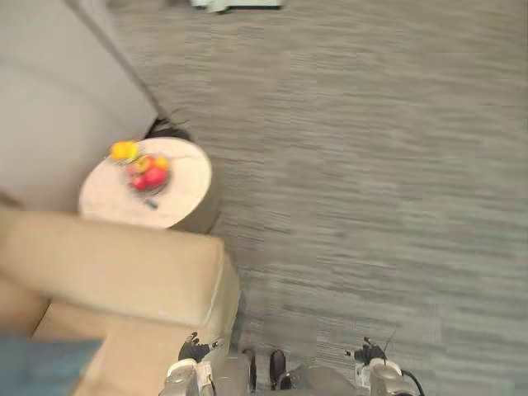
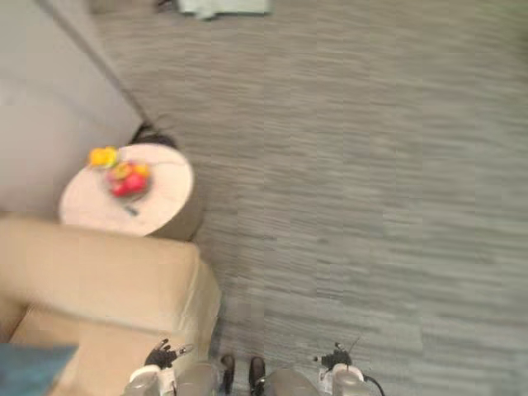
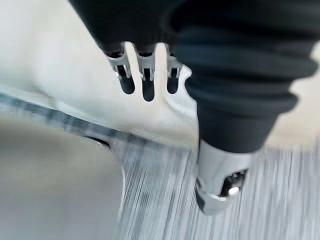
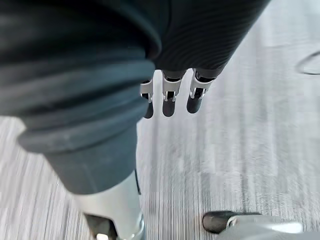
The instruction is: Pick up cushions and gather them together orderly.
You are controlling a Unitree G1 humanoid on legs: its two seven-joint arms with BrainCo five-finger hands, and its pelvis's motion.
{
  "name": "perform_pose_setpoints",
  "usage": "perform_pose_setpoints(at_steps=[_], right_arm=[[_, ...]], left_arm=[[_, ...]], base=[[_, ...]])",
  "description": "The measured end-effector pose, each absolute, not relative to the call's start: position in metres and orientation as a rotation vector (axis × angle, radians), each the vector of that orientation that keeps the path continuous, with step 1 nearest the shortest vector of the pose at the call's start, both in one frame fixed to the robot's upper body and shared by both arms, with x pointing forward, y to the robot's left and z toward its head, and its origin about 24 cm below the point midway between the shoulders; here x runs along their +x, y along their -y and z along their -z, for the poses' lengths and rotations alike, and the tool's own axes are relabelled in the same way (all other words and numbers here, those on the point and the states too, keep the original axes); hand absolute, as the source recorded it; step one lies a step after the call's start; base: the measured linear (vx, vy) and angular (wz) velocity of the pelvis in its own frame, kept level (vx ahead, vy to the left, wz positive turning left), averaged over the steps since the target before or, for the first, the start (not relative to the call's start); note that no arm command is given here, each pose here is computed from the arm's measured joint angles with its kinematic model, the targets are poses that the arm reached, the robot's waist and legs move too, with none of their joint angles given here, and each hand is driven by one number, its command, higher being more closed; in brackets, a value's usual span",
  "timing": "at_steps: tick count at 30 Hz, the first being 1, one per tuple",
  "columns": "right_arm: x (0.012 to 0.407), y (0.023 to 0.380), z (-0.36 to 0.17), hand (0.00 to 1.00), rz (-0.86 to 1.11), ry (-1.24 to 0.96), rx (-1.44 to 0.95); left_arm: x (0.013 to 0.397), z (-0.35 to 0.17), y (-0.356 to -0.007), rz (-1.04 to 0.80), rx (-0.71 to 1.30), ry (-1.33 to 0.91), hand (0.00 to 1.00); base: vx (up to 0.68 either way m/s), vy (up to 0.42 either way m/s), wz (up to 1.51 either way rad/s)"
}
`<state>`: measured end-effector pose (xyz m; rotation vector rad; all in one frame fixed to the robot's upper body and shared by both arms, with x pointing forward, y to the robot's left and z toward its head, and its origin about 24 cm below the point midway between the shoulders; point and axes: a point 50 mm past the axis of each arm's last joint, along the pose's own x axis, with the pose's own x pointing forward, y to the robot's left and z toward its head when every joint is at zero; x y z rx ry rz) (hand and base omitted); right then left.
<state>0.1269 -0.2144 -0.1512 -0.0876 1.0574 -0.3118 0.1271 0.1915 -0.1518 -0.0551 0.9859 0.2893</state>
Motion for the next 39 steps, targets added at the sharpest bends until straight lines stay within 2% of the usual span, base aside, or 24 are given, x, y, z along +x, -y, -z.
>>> perform_pose_setpoints(at_steps=[5,12,17,23,28,39], right_arm=[[0.13,0.198,0.152,0.0,0.312,-1.042,-0.022],[0.132,0.199,0.152,0.0,0.307,-1.044,-0.021],[0.118,0.204,0.156,0.0,0.372,-1.072,0.029],[0.119,0.206,0.155,0.0,0.419,-1.063,0.067],[0.119,0.189,0.156,0.0,0.444,-1.05,0.152],[0.152,0.192,0.143,0.0,0.434,-0.946,0.161]], left_arm=[[0.121,0.154,-0.193,-0.33,-0.093,-1.008,0.0],[0.113,0.157,-0.202,-0.31,-0.041,-1.057,0.0],[0.122,0.154,-0.197,-0.327,-0.091,-1.015,0.0],[0.132,0.149,-0.188,-0.329,-0.138,-0.955,0.0],[0.133,0.147,-0.197,-0.373,-0.155,-0.943,0.0],[0.147,0.145,-0.19,-0.242,-0.031,-0.951,0.0]], base=[[0.17,0.064,-0.91],[0.15,-0.126,-0.68],[0.18,-0.263,-0.53],[0.2,-0.003,-1.21],[0.46,0.106,-1.41],[0.39,-0.009,-0.7]])
